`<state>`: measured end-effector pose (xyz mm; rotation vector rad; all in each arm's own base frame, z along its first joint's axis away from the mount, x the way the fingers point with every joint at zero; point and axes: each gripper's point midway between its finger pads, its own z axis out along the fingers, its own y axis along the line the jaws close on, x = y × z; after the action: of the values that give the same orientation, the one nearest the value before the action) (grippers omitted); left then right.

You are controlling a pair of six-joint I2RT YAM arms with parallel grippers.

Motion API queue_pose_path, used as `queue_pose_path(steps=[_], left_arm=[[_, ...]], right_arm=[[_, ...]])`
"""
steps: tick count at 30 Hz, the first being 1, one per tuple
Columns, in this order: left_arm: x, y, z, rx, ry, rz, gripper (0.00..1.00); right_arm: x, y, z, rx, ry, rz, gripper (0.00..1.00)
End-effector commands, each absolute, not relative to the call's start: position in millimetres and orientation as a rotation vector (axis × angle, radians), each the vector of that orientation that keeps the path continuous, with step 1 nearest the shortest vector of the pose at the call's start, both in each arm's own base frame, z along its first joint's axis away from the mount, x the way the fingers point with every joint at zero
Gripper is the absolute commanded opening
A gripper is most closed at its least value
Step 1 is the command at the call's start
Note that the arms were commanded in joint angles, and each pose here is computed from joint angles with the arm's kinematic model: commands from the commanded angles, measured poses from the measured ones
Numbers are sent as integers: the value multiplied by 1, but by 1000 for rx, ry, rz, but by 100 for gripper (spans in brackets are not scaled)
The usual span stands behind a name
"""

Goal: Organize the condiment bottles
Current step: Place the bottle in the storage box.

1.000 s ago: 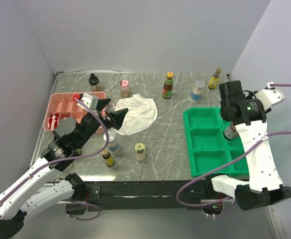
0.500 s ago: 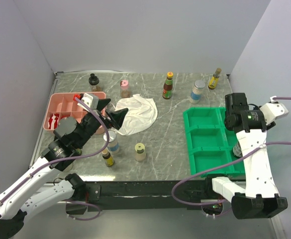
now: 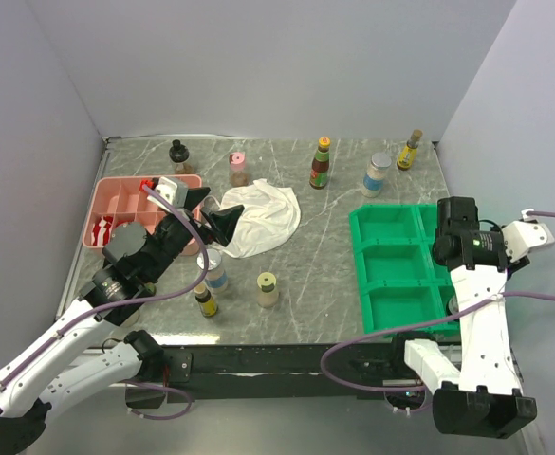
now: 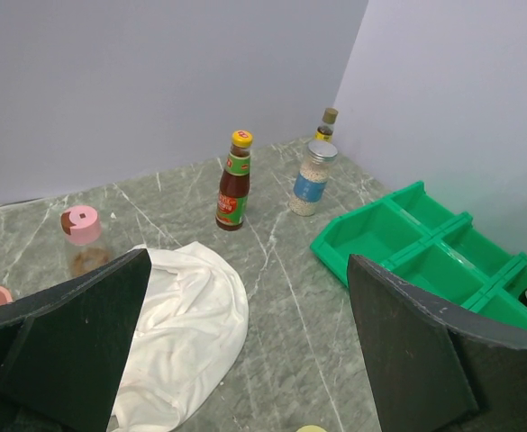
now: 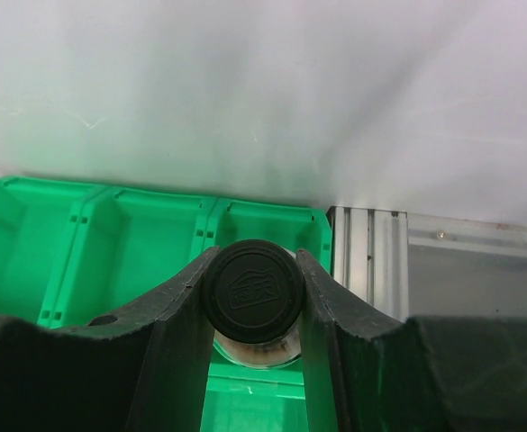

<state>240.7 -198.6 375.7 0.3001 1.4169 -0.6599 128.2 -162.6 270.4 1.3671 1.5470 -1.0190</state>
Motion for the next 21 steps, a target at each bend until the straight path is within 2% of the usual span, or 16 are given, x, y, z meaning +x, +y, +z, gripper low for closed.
queue_pose_path(steps=[1, 14, 21], left_arm=[[239, -198, 383, 302, 1386, -657, 97], [240, -199, 381, 305, 1392, -659, 97], [239, -200, 383, 308, 1387, -663, 97]], right_arm=[[126, -177, 287, 1385, 1348, -1057, 0], [136, -196, 275, 1449, 1264, -1097, 0], [135, -198, 263, 1466, 1293, -1124, 8]])
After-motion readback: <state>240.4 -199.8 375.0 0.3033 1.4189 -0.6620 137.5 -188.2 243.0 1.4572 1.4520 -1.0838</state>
